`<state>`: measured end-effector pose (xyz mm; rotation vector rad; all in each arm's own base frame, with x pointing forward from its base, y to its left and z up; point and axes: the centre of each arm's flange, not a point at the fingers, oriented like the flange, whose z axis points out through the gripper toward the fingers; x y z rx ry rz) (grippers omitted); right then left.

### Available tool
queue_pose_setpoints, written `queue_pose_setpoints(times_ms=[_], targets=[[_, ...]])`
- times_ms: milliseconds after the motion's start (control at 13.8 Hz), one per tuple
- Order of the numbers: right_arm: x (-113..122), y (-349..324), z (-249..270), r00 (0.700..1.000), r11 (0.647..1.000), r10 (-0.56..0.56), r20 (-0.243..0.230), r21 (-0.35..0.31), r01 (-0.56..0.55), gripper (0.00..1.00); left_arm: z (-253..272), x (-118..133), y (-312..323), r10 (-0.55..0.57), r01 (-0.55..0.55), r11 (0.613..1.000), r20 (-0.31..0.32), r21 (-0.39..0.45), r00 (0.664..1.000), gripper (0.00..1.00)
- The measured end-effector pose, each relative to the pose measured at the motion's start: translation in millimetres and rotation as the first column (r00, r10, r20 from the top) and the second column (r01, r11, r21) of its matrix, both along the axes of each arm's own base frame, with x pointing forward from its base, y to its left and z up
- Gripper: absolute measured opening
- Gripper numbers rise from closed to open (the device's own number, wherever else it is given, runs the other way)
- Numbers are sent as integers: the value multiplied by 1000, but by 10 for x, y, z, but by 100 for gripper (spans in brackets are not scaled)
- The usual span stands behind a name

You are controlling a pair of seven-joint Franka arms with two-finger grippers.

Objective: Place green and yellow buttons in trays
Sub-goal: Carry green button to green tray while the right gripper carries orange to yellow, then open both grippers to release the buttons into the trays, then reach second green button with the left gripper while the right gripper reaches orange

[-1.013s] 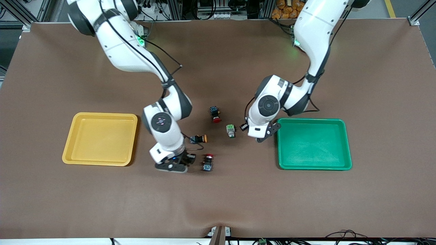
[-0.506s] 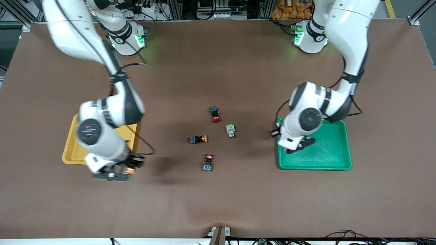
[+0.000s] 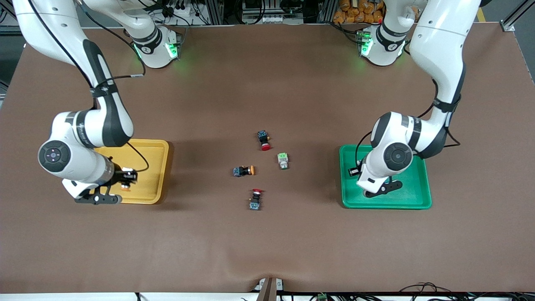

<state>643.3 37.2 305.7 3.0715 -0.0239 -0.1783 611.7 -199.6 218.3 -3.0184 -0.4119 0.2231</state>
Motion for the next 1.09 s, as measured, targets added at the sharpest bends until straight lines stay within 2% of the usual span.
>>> queue_pose_setpoints(times_ms=[145, 289, 362, 434, 506, 579, 651, 796, 940, 1085], targets=[[-69, 238, 11, 999, 999, 36, -24, 10, -36, 67, -115, 1, 6, -15, 15, 1000, 3, 12, 1000, 42], [-112, 682, 62, 998, 998, 58, -15, 36, -57, 87, -174, 11, 47, -13, 13, 1000, 3, 16, 1000, 42], [-125, 876, 104, 999, 997, 37, -9, 65, -36, 96, -183, 18, 59, -11, 11, 1000, 5, 15, 1000, 42], [-133, 1050, 145, 1000, 994, -4, -9, 107, 5, 100, -186, 23, 63, -10, 10, 1000, 8, 14, 1000, 45], [-141, 1190, 168, 998, 986, -57, -18, 156, 59, 100, -185, 27, 63, -10, 10, 1000, 11, 13, 1000, 46], [-144, 1312, 171, 994, 975, -103, -32, 193, 107, 100, -180, 31, 59, -10, 10, 1000, 14, 12, 1000, 52], [-145, 1435, 156, 989, 967, -143, -44, 208, 150, 100, -170, 39, 53, -10, 10, 1000, 17, 10, 1000, 62], [-167, 1707, 87, 970, 950, -233, -67, 196, 242, 100, -140, 52, 9, -14, 14, 1000, 26, 5, 1000, 80], [-190, 2004, 0, 937, 922, -338, -83, 167, 348, 100, -95, 55, -69, -22, 22, 1000, 36, -2, 999, 99], [-202, 2250, -103, 899, 889, -427, -96, 139, 437, 100, 0, 62, -165, -33, 33, 999, 51, -14, 998, 100]])
